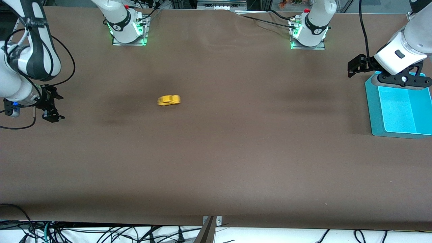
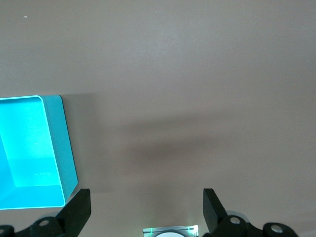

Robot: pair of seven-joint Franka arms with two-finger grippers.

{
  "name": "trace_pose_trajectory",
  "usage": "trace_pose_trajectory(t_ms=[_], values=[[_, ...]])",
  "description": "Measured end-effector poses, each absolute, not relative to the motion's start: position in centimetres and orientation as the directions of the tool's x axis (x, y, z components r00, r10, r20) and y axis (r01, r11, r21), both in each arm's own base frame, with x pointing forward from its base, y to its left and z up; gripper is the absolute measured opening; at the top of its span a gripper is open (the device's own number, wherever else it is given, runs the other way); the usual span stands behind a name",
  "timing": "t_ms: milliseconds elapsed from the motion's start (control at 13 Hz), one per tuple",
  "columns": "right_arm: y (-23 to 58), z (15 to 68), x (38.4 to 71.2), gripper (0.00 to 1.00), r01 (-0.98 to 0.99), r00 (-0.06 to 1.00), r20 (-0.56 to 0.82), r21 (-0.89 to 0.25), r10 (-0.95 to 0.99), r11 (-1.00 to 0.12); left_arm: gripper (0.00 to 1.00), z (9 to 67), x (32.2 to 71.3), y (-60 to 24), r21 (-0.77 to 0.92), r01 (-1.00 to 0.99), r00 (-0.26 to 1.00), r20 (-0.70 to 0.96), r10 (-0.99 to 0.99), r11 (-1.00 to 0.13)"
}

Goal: Wind and store yellow beetle car
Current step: 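Open the right gripper and lift it, letting the car roll away, then move the left gripper from the blue box over the rolled car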

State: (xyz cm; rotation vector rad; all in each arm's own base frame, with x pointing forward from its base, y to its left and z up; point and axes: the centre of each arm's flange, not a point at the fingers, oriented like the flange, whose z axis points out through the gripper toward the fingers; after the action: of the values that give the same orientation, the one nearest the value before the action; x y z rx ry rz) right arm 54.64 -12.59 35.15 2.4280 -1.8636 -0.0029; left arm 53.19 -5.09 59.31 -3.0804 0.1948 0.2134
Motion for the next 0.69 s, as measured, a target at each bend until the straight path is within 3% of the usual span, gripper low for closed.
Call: trace_pose_trajectory(t_ms=[232, 463, 695], values=[[-10.4, 39.2, 54.6, 1.00, -0.959, 0.283, 0.059, 0.005, -0.957, -0.283, 1.00, 59.3, 53.2, -5.1, -0.039, -0.128, 0.983, -0.141, -0.122, -0.991], [-7.2, 41.8, 54.0, 1.00, -0.938, 0.347, 0.046, 0.021, -0.937, -0.346, 1.00, 59.3, 53.2, -5.0, -0.039, -0.128, 0.983, -0.141, -0.121, -0.991], [-5.6, 45.9, 52.8, 1.00, -0.861, 0.506, 0.017, 0.066, -0.862, -0.504, 1.00, 59.3, 53.2, -5.0, -0.039, -0.127, 0.982, -0.142, -0.121, -0.991]])
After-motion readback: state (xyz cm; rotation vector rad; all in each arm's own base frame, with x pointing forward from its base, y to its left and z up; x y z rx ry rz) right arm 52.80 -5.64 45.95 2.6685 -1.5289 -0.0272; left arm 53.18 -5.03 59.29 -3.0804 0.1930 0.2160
